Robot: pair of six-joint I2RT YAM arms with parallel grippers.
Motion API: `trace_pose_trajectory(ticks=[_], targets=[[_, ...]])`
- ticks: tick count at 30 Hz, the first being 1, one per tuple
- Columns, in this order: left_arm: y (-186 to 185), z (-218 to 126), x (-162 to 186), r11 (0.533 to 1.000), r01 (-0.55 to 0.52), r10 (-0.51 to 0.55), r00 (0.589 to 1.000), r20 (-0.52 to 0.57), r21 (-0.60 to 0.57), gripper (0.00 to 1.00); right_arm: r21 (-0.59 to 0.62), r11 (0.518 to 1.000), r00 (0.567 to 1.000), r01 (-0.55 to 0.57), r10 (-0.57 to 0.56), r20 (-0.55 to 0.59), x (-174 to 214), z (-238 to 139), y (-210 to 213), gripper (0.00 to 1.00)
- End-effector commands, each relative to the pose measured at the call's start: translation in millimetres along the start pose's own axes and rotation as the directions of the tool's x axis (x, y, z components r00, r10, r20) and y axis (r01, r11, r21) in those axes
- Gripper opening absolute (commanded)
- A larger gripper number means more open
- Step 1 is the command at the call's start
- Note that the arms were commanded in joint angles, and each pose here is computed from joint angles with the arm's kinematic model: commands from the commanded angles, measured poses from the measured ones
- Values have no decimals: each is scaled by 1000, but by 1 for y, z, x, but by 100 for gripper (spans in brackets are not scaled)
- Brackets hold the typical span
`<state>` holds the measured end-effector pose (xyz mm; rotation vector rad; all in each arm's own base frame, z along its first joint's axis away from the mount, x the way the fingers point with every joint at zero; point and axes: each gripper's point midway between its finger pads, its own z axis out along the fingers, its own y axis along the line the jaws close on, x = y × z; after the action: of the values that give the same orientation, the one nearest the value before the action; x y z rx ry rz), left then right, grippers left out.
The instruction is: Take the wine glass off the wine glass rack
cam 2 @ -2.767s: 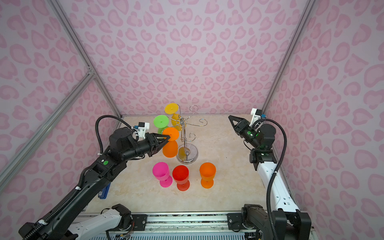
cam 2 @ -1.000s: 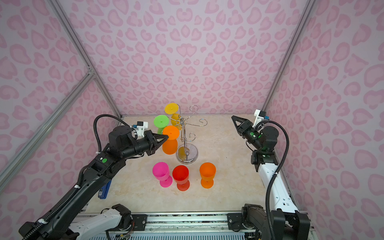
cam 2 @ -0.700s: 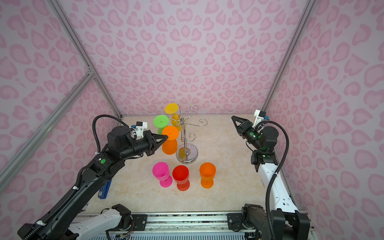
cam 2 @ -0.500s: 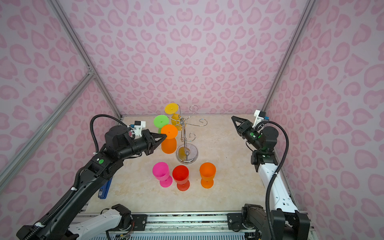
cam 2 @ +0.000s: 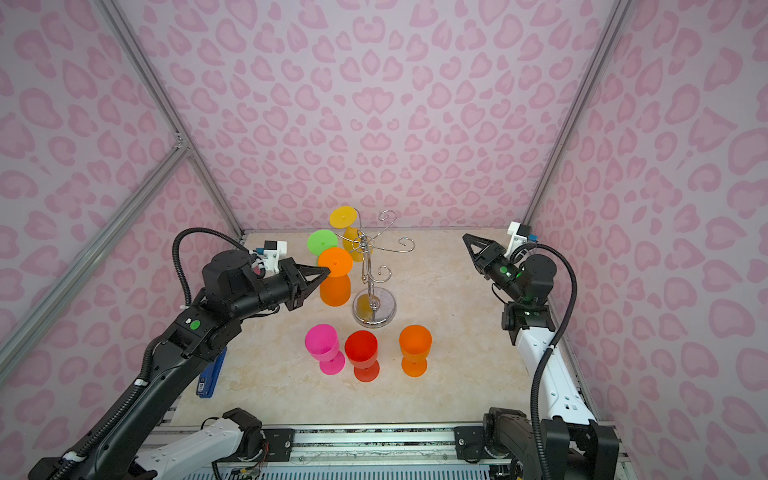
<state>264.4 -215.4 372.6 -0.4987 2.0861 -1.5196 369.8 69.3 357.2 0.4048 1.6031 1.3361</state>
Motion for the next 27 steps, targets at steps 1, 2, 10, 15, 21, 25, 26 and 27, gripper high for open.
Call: trace_pose_trajectory(ticks=[1,2,10,15,21,25,26,27], targets=[[-4,-4,0,1000,-8,8,1000,6,20,2,-25,1000,1000,13,-13,-1,0,1,4,35],[-4,-4,0,1000,-8,8,1000,7,21,2,-24,1000,1000,13,-13,-1,0,1,3,35],[-2,-8,-7,1000,-23,22,999,38,6,2,-25,1000,1000,12,-12,-1,0,0,2,35],[-2,-4,-13,999,-36,36,998,43,0,2,-25,1000,1000,15,-15,2,-1,-2,3,35],[-8,-1,-17,999,-52,52,997,51,5,2,-23,1000,1000,16,-16,7,-2,-3,4,35],[-8,3,-18,998,-56,56,998,43,10,2,-22,1000,1000,16,-16,7,-3,-3,4,35],[-9,5,-18,998,-58,57,998,38,14,2,-24,1000,1000,17,-17,7,-3,-3,4,35],[-8,7,-18,998,-58,58,998,32,13,2,-23,1000,1000,17,-17,7,-3,-3,5,35]])
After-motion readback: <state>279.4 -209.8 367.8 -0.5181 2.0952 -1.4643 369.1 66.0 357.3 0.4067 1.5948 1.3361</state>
